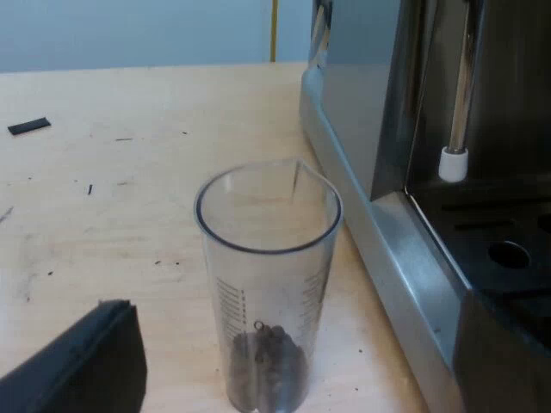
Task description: Pour the beans into the coffee machine
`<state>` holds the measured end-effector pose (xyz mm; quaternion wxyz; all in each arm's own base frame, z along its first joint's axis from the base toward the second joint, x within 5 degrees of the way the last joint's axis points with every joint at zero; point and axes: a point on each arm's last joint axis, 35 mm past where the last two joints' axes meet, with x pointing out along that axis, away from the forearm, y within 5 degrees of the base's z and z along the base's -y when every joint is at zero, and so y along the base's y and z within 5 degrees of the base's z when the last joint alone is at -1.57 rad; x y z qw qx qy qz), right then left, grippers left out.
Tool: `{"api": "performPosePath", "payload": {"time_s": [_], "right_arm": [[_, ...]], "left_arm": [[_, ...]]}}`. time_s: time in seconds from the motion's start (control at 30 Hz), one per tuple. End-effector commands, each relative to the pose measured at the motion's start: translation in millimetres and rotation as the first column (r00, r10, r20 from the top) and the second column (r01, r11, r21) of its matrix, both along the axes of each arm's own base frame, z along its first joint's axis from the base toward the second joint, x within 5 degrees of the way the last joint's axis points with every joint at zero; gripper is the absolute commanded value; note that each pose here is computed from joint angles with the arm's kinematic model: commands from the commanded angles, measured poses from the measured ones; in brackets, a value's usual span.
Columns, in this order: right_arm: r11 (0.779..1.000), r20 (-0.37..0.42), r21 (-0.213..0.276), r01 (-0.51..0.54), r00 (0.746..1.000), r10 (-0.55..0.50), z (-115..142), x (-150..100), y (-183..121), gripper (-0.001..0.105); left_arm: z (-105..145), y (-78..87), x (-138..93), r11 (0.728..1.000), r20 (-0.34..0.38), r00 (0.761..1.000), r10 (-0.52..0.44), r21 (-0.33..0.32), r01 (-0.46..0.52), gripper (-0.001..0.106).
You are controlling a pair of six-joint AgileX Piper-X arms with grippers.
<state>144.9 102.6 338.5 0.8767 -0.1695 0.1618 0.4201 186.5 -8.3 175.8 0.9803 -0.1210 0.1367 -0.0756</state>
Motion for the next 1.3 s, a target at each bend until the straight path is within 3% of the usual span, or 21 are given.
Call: {"api": "performPosePath", "payload": {"time_s": [0.03, 0.77, 0.87, 1.3], "right_arm": [[1.000, 0.024, 0.013, -0.008, 1.000, 0.008, 5.7, -0.5, 0.3, 0.079], [1.000, 0.024, 0.013, -0.008, 1.000, 0.008, 5.7, -0.5, 0.3, 0.079], [1.000, 0.024, 0.013, -0.008, 1.000, 0.008, 5.7, -0.5, 0.3, 0.079], [1.000, 0.024, 0.013, -0.008, 1.000, 0.008, 5.7, -0.5, 0.3, 0.079]], "left_arm": [[-1.8, -1.3, 4.0, 1.000, 0.015, 1.000, -0.010, 0.014, 0.009, 0.079], [-52.0, -2.0, 36.7, 1.000, 0.001, 1.000, -0.012, 0.022, 0.012, 0.079], [-51.5, -2.1, 45.8, 1.000, 0.035, 0.999, -0.012, 0.022, 0.011, 0.079], [-53.0, -2.8, 81.5, 1.000, 0.051, 0.999, -0.012, 0.022, 0.011, 0.079]]}}
